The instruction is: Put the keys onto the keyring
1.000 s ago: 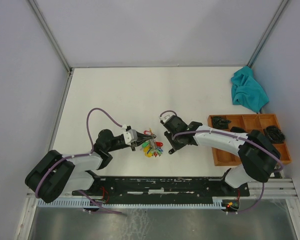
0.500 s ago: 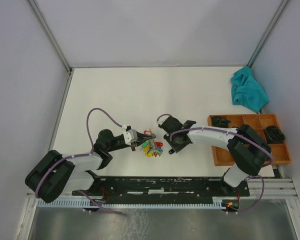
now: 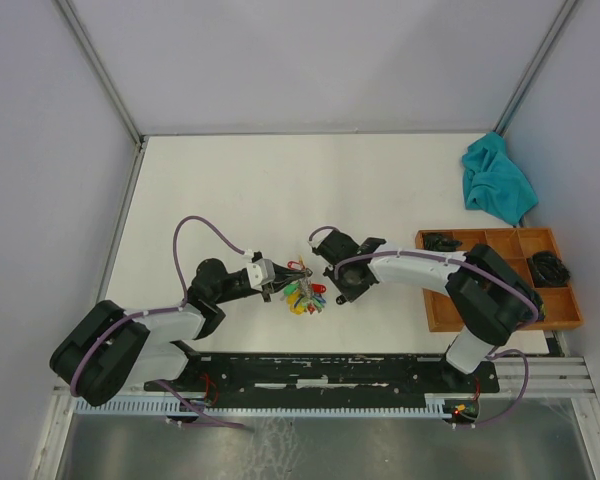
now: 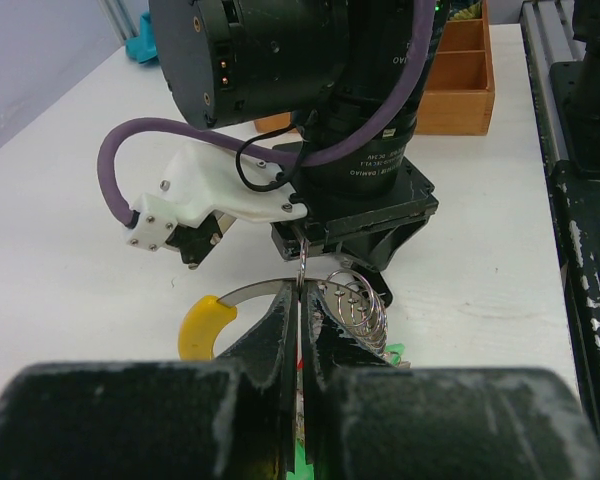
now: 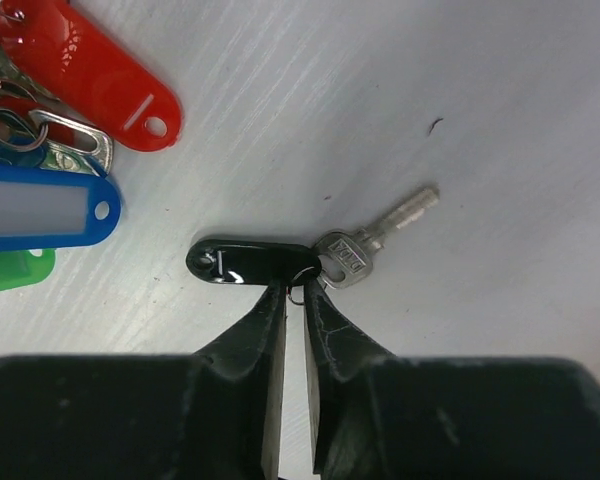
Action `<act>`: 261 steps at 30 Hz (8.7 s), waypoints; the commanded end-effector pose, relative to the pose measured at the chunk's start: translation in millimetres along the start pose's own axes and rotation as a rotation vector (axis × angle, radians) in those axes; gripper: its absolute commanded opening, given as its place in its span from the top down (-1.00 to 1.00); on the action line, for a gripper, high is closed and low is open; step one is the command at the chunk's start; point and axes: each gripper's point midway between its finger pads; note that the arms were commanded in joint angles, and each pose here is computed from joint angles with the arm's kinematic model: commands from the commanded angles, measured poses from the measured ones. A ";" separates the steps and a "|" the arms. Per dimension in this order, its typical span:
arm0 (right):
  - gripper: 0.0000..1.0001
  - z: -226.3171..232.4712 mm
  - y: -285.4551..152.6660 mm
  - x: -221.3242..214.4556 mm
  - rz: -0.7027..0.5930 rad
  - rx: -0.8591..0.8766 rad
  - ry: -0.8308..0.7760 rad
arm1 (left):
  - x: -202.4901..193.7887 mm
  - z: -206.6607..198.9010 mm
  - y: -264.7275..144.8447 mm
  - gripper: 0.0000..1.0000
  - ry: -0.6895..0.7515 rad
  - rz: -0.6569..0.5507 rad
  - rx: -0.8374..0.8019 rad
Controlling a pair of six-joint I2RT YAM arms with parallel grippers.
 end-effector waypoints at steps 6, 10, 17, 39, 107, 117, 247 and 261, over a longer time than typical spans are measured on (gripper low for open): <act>0.98 -1.9 -23.7 22.9 -0.105 0.006 0.028 | 19.9 6.0 1.1 0.95 0.055 -0.061 0.019; 0.99 4.0 -48.5 41.3 -0.218 0.100 0.081 | 20.9 5.9 0.7 0.95 0.057 -0.064 0.020; 0.99 1.7 -71.6 57.3 -0.390 0.231 0.194 | 22.1 6.3 0.5 0.95 0.057 -0.067 0.022; 0.97 1.7 -21.7 33.6 -0.648 0.317 0.303 | 20.7 5.3 1.8 0.95 0.046 -0.072 0.018; 0.53 0.1 -18.6 29.8 -0.294 0.308 0.369 | 19.5 4.2 2.5 0.95 0.041 -0.065 0.008; 0.58 2.3 -11.8 27.8 -0.271 0.312 0.367 | 19.4 4.0 2.4 0.95 0.040 -0.065 0.007; 0.99 85.5 -148.1 81.3 -0.830 0.286 -0.901 | 16.8 -20.8 10.3 0.95 0.011 -0.087 -0.171; 0.99 81.1 -148.3 79.2 -0.816 0.268 -0.894 | 17.1 -15.7 9.1 0.95 0.022 -0.083 -0.134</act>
Point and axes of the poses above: each gripper's point midway between its finger pads, its own y axis out along the fingers, its own z axis along the line the jaws close on, x = y × z, and after that the axes turned 5 degrees about y, right-handed
